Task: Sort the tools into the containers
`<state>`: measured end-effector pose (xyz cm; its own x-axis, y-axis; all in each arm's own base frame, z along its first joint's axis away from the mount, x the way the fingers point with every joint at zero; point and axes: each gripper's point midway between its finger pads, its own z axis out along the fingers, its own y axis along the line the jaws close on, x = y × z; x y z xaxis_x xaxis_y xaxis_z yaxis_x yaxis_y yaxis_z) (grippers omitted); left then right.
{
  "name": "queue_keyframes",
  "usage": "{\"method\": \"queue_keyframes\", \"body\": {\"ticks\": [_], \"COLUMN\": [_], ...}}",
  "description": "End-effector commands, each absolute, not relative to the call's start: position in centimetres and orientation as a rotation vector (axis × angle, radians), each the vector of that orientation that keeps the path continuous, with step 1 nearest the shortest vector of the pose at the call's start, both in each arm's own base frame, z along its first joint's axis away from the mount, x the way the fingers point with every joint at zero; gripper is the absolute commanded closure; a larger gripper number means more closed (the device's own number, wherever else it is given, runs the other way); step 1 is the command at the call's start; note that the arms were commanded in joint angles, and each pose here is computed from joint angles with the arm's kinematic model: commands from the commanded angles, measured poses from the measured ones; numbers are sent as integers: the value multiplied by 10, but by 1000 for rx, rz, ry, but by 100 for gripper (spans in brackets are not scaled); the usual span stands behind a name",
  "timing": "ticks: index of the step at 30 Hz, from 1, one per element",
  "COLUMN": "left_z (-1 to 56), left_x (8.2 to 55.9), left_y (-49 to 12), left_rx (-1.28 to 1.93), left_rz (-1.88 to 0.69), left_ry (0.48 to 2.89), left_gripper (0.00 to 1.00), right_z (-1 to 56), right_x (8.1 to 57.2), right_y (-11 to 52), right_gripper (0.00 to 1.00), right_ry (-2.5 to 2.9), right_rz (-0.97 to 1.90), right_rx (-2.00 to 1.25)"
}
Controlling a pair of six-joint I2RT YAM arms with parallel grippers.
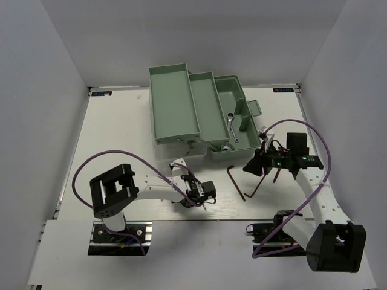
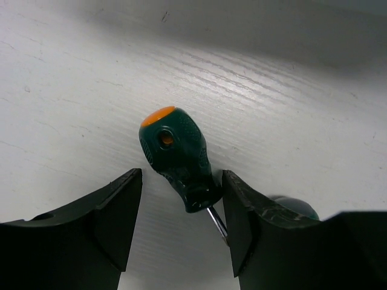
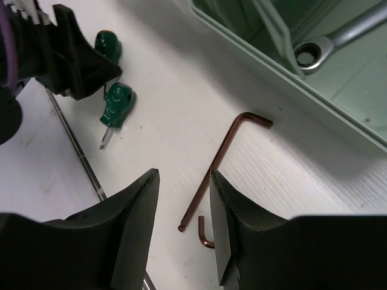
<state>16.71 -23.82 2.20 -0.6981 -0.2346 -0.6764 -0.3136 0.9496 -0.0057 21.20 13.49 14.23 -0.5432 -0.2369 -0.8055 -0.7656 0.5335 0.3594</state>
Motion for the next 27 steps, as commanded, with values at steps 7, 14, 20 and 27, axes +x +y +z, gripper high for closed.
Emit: {"method": "queue_keyframes", "body": {"ticks": [7,14,20,27], "left_z": [16,5,15,92], "left_x": [181,179,163,130], "left_y": [-236,-233,-241,-303], "left_rx": [-446,-458,-418,-26], "left_rz": [129,139,113,-291], "left_ry": [2278,2295,2343,2411], "left_gripper": [36,74,100,100], "right_z": [144,131,133,128], "right_x": [195,189,188,211], "right_y": [152,153,155,145], "right_gripper": [48,46,46,46], "right_ry": [2003,2031,2040,2125], "right_rz": [996,962,928,798], "right_rx": [-957,-1028,-1036,-907]}}
